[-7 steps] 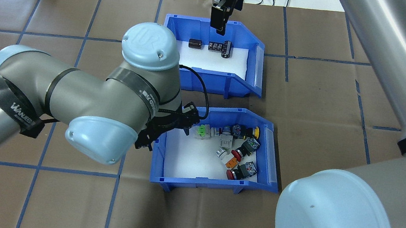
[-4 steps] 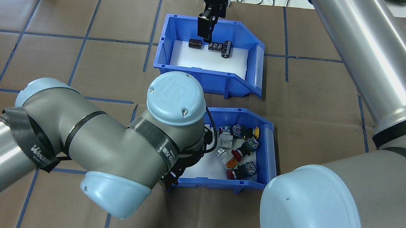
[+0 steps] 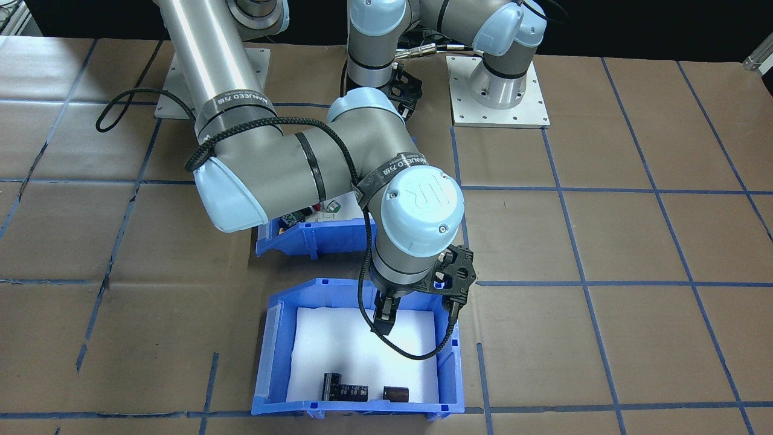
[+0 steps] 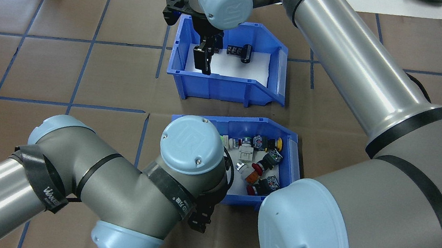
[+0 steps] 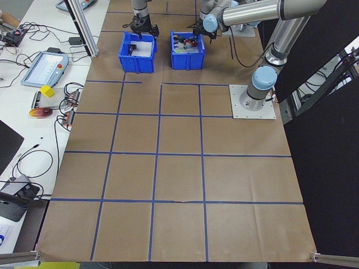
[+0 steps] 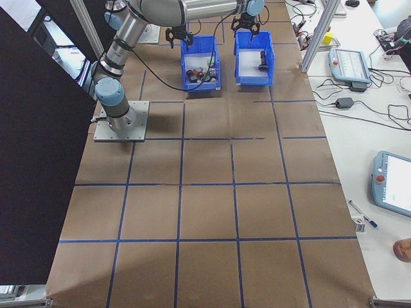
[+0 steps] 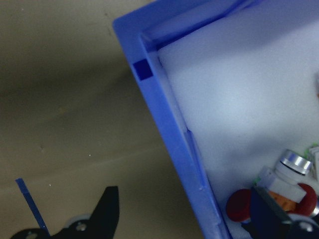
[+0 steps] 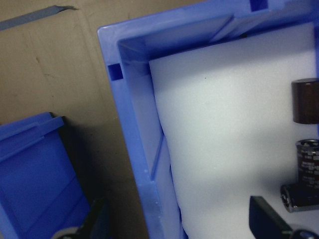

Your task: Place button box in front

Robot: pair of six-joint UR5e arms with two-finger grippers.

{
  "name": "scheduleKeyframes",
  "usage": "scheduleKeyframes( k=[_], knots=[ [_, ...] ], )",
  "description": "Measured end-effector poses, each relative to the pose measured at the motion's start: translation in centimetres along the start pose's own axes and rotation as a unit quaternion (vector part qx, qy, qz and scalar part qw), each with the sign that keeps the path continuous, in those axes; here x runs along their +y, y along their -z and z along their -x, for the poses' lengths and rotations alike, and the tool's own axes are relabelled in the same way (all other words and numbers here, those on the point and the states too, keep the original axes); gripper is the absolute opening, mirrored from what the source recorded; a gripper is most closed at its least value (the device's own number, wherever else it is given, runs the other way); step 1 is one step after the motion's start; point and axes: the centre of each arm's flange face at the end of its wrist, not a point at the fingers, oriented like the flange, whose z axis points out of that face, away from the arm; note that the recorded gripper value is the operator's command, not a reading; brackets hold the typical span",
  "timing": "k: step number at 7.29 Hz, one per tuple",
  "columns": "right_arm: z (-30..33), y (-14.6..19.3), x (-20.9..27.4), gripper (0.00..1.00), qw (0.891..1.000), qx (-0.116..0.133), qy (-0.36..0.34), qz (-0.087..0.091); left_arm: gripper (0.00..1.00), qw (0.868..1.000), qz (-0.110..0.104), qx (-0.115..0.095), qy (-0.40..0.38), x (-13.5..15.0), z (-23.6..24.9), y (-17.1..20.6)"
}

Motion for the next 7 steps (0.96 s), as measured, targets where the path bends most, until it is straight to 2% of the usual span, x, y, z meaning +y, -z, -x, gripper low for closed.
scheduleKeyframes(
  k=[1, 2, 3, 4, 6, 7],
  knots=[
    [0.4, -1.4, -0.2, 0.99, 1.000, 0.000, 0.002, 0.002, 0.92, 1.000, 0.001, 0.001, 0.020, 0.1, -0.4, -1.3],
    [0.9, -2.9, 0.0, 0.99, 1.000, -0.003, 0.002, 0.006, 0.68, 0.999, 0.001, 0.000, 0.034, 0.1, -0.6, -3.0],
    [1.4, -4.0, 0.2, 0.94, 1.000, -0.009, 0.002, 0.013, 0.24, 0.999, -0.002, -0.004, 0.042, 0.0, -0.7, -4.4],
    [1.9, -4.7, 0.4, 0.71, 1.000, -0.013, 0.003, 0.017, 0.00, 0.999, -0.003, -0.005, 0.046, -0.1, -0.8, -5.0],
    [1.7, -5.0, 0.4, 0.09, 1.000, -0.004, 0.005, 0.011, 0.00, 0.999, -0.002, 0.001, 0.053, -0.3, -1.1, -5.2],
    [1.4, -5.0, 0.2, 0.04, 1.000, 0.005, 0.007, 0.006, 0.00, 0.999, -0.004, 0.003, 0.054, -0.4, -1.1, -5.1]
  ],
)
